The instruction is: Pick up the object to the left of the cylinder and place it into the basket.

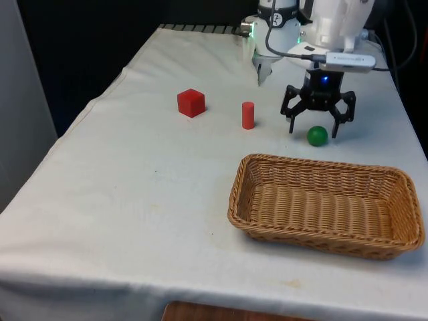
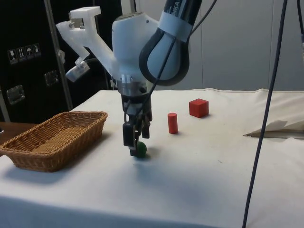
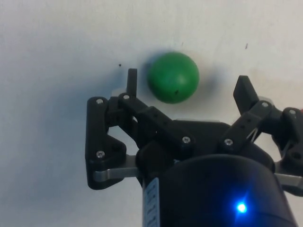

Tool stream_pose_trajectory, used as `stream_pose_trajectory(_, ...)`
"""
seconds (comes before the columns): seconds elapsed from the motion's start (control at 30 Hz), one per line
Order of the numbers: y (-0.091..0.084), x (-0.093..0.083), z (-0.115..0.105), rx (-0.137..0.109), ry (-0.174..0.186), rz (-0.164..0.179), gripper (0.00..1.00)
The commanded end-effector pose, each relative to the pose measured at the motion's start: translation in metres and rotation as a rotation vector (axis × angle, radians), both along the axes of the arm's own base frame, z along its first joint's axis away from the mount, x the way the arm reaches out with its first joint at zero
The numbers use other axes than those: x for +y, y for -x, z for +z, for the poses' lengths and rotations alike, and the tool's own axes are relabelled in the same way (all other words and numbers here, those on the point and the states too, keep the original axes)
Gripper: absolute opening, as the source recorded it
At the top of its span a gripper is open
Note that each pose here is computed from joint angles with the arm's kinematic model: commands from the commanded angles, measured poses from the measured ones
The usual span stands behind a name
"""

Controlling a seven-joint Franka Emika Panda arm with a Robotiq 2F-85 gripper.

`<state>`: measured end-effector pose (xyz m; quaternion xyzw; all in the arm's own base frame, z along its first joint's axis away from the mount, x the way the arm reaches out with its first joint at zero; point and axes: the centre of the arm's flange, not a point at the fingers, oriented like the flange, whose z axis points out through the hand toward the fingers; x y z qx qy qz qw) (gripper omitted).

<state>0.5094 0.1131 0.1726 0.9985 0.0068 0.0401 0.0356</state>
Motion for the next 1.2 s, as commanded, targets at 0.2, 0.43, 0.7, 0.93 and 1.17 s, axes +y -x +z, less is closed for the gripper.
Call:
stream_pose_trajectory(0.2, 0.002, 0.001, -0.006, 0.003, -0.001, -0.014, 1.00)
stream_pose_trajectory(0.43, 0.001, 0.001, -0.006, 0.006, 0.003, -0.016, 1.00)
stream_pose_trajectory(0.7, 0.001, 0.000, -0.006, 0.007, 0.004, -0.017, 0.22)
stream_pose_trajectory(0.93, 0.001, 0.000, -0.006, 0.008, 0.005, -0.016, 0.00)
stream_pose_trajectory(1.17, -0.003, -0.002, 0.007, -0.003, 0.001, -0.016, 0.00)
